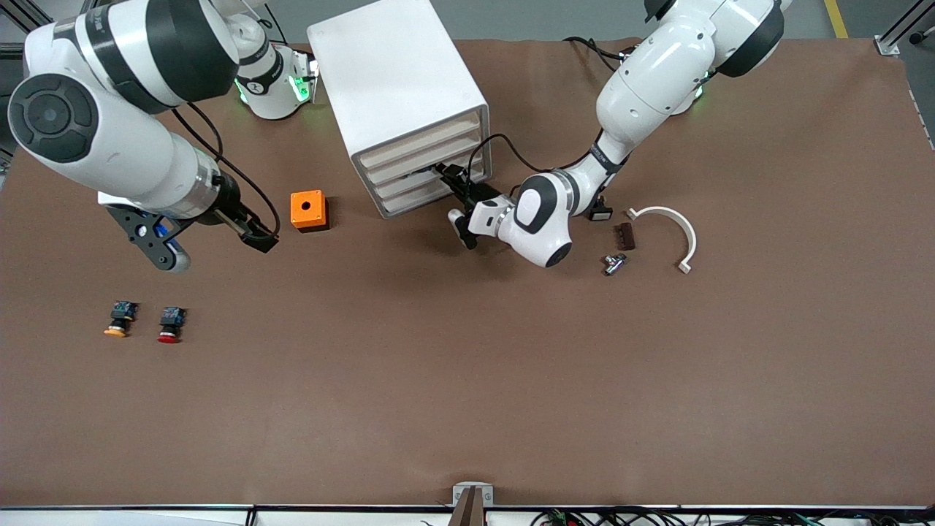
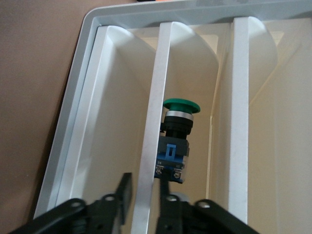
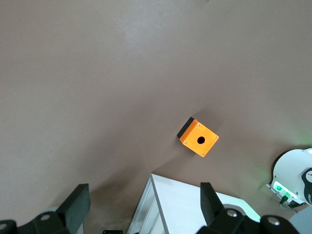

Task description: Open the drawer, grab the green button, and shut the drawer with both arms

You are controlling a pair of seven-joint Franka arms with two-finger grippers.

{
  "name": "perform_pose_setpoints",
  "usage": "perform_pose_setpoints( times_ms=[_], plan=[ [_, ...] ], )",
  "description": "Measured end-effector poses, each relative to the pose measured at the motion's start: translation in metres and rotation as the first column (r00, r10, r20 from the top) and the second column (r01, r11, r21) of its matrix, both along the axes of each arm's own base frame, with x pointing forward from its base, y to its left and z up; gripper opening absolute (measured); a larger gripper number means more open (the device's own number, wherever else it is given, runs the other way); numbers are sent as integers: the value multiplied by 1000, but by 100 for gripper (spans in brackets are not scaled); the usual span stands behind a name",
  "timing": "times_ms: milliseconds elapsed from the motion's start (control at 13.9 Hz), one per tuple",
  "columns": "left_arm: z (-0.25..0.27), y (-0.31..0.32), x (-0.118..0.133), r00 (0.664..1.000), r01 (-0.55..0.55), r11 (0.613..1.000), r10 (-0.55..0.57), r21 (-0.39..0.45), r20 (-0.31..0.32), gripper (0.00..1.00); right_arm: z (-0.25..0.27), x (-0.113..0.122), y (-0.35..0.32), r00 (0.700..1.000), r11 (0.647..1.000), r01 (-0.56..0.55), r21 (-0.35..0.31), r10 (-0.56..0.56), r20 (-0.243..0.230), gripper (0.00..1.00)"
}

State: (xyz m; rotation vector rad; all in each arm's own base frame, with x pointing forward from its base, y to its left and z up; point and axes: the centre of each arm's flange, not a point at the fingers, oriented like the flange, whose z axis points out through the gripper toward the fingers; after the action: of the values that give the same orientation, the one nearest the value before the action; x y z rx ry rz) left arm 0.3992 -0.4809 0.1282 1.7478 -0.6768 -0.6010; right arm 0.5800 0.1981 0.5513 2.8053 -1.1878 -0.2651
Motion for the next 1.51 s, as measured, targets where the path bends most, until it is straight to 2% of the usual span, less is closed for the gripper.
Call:
perform_pose_setpoints(
  times_ms=[72, 646, 861, 1148, 1507],
  plan=[
    [0, 0, 0, 1000, -1, 1000, 1, -2, 0, 16, -1, 0, 2, 1000, 1000, -3, -3, 3, 0, 100],
    [3, 2, 6, 1000, -8, 1000, 8, -6, -9, 15, -9, 1, 17, 1000, 1000, -22, -1, 22, 10, 100],
    [4, 13, 25, 1000, -26, 1000, 26, -8, -14, 15, -15, -1, 32, 1000, 1000, -26, -6, 26, 7, 100],
    [0, 34, 62, 999, -43, 999, 42, -22, -20, 15, -16, -7, 58, 999, 1000, 16, -12, -16, 32, 100],
    [-4, 54, 93, 999, -33, 999, 32, -40, -22, 15, -38, -29, 134, 992, 993, 110, -32, -108, 62, 100]
  ],
)
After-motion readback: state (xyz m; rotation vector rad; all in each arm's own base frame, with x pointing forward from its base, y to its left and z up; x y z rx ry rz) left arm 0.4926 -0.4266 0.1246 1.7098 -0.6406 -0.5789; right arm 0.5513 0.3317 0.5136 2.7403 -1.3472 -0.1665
